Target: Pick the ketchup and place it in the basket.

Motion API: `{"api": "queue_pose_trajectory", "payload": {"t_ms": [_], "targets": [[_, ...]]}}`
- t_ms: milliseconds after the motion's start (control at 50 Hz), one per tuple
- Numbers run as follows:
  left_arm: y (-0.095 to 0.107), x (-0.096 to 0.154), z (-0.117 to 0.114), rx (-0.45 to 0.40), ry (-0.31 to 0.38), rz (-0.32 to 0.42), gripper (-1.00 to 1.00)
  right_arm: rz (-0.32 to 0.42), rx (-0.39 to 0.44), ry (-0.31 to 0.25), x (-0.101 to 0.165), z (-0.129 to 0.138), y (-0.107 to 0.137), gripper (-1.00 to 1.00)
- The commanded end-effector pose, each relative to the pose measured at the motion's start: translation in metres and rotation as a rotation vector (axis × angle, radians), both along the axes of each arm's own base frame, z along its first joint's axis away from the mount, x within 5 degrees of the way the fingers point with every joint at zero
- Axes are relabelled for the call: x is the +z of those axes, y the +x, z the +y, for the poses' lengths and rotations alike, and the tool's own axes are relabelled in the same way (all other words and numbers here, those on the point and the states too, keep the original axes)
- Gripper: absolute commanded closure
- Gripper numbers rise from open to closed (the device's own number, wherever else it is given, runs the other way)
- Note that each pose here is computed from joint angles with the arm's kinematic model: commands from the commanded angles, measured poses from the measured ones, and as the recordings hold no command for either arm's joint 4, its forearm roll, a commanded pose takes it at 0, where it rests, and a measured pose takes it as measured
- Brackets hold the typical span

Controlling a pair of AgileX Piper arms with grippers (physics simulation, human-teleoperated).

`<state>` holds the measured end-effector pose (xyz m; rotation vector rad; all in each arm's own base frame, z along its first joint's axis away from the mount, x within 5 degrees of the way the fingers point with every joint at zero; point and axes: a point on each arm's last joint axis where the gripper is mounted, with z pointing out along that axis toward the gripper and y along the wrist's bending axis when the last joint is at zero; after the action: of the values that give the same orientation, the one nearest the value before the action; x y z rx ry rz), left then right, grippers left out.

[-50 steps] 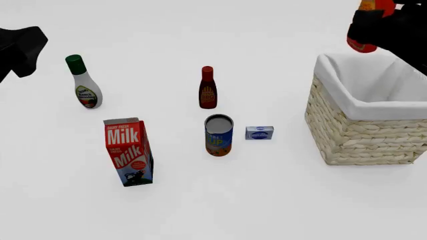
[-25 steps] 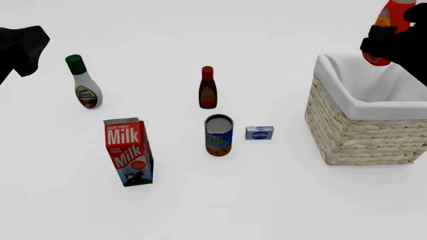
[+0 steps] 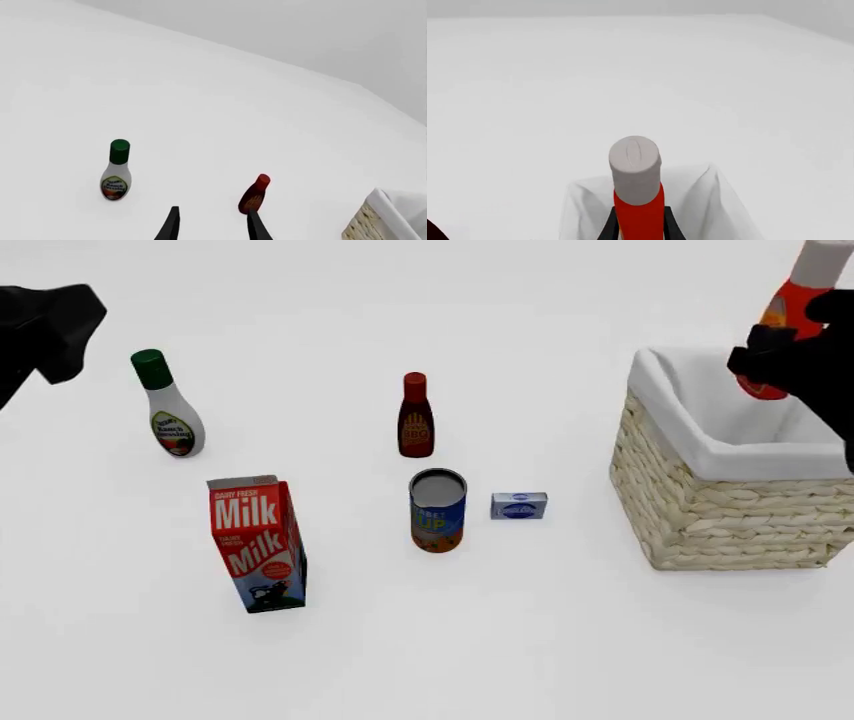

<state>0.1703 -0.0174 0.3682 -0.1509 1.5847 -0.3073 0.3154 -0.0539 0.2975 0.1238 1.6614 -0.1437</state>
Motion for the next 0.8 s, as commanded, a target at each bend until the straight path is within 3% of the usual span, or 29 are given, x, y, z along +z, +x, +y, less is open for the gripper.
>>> {"api": "queue_pose_trajectory", "payload": {"t_ms": [20,800], "targets": [[0.004,0.003,-0.001,-0.006,0.004,-0.002,-1.00,0.005,-0.029,0.032,-0.015,-0.009,0.005,1.00],[0.005,-0.004,-0.001,0.000,-0.001,0.003,-1.00,0.058,-0.068,0.071,-0.063,-0.025,0.023,1.00]]}}
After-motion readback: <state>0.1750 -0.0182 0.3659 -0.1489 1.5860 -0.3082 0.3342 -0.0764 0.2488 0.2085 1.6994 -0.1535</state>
